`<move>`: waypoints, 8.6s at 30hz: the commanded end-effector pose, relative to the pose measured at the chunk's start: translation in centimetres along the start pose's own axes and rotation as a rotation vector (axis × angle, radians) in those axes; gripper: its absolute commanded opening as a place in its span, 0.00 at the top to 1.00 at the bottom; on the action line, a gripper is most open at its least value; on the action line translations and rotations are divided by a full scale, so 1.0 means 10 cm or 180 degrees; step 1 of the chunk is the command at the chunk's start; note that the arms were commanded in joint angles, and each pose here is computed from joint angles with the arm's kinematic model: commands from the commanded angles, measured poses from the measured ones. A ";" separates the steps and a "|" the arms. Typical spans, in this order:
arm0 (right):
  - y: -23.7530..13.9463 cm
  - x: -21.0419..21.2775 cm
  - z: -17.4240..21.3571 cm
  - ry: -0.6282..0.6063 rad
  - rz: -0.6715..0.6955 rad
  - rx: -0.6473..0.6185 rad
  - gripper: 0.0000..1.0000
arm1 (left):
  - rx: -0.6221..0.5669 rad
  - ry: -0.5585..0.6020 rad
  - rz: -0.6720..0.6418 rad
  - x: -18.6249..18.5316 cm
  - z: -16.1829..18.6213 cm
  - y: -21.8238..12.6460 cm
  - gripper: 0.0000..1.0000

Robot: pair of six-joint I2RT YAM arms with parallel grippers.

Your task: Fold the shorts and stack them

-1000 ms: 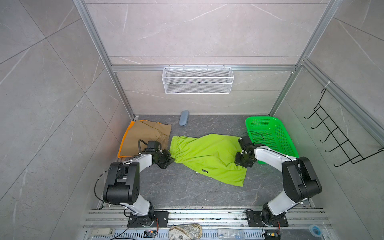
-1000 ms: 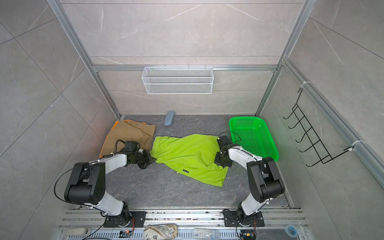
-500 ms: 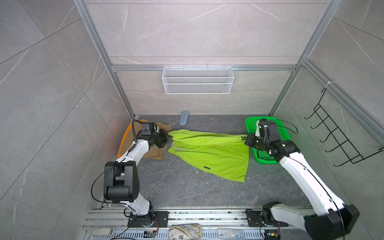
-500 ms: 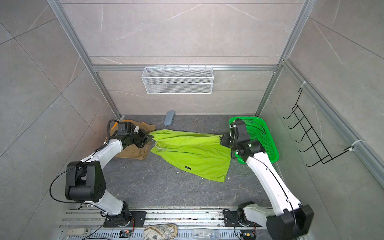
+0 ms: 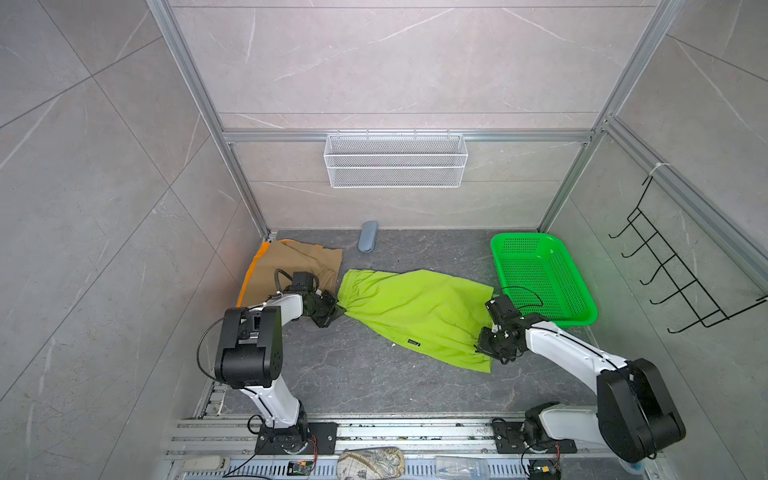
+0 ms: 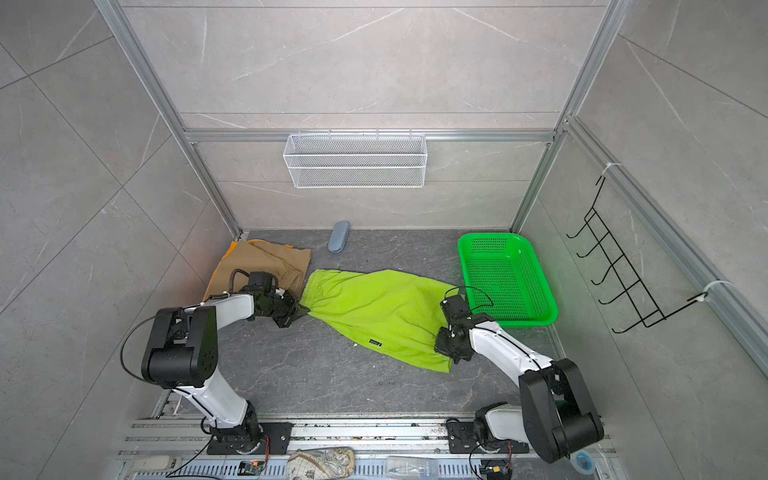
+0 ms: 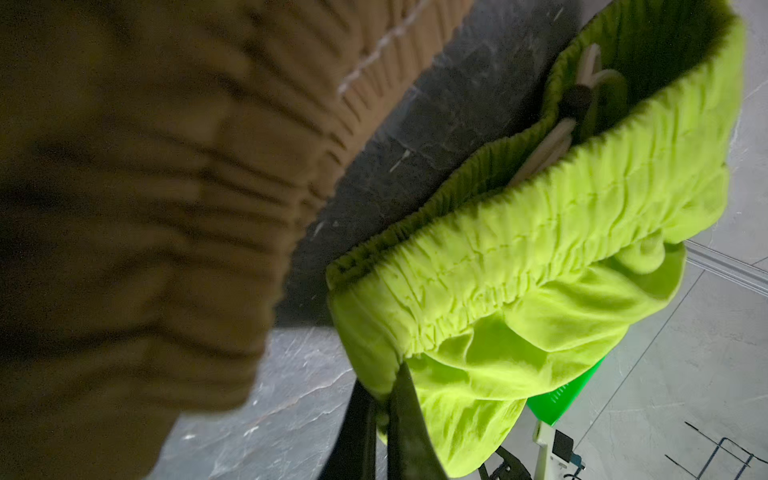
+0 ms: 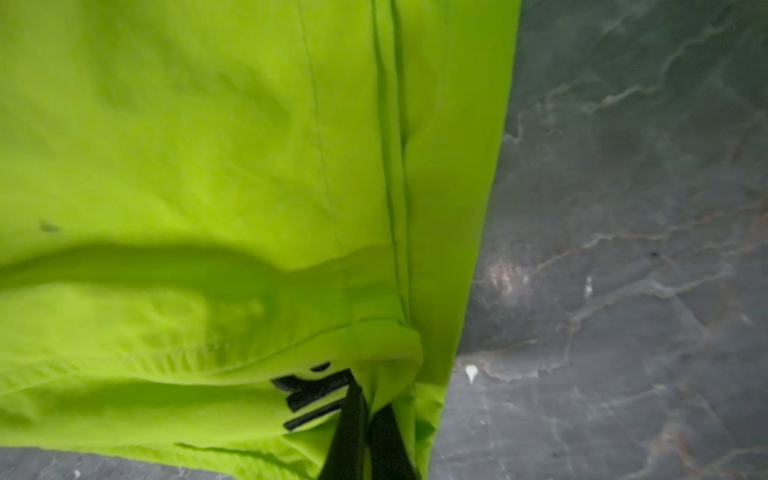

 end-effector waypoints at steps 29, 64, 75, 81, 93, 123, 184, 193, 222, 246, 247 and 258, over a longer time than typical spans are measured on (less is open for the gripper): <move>-0.38 -0.02 -0.30 -0.0370 0.0450 -0.0375 0.84 | -0.0089 -0.0107 0.0227 0.01 0.18 -0.14 1.00; -0.88 0.21 -0.72 -0.0261 -0.0113 -0.1108 1.00 | -0.0082 -0.0244 0.0351 0.10 0.12 -0.21 1.00; -0.20 -0.12 -0.01 0.0139 -0.0153 -0.0462 1.00 | -0.0115 -0.0480 0.0369 0.35 -0.02 -0.28 1.00; -0.09 -0.19 0.02 0.0190 0.0049 -0.0329 0.95 | -0.0135 -0.0480 0.0345 0.37 -0.03 -0.28 1.00; -0.70 -0.03 -0.22 0.0072 -0.0165 -0.0805 0.30 | -0.0226 -0.0156 0.0702 0.03 -0.03 -0.49 0.52; -0.01 0.16 -0.17 0.0574 -0.0499 -0.0492 0.01 | 0.0019 0.0052 0.0282 -0.03 0.66 0.24 0.00; -0.22 1.07 -1.75 -0.0165 -0.0907 -0.1089 0.00 | -0.1087 0.1272 0.0133 -1.02 0.71 -0.77 0.00; -0.31 0.98 -1.18 -0.0568 -0.0719 -0.0955 0.01 | -0.1082 0.1305 -0.0647 -0.15 0.40 -1.07 0.01; -0.60 0.61 -0.73 -0.0639 -0.0434 -0.1330 0.01 | -0.0359 0.1003 -0.0776 0.42 0.38 -0.24 0.68; -0.03 0.45 -0.62 -0.0355 -0.0076 -0.0832 0.01 | -0.0643 0.1401 -0.0476 -0.25 0.35 -0.69 1.00; 0.02 0.44 -0.63 -0.0327 -0.0062 -0.0774 0.01 | -0.0668 0.1420 -0.0443 -0.31 0.35 -0.73 1.00; 0.19 0.54 -0.68 -0.0257 -0.0178 -0.0615 0.00 | -0.0468 0.1322 -0.0377 -0.21 0.42 -0.60 0.94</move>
Point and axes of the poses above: each gripper's point midway between its finger pads, its own y axis out along the fingers, its own x axis along the line the jaws close on, z = x × y, the point moved 6 cm from there along -y, back along the fingers, and after that the axes turned 3 degrees about -y, right-handed, at the moved point
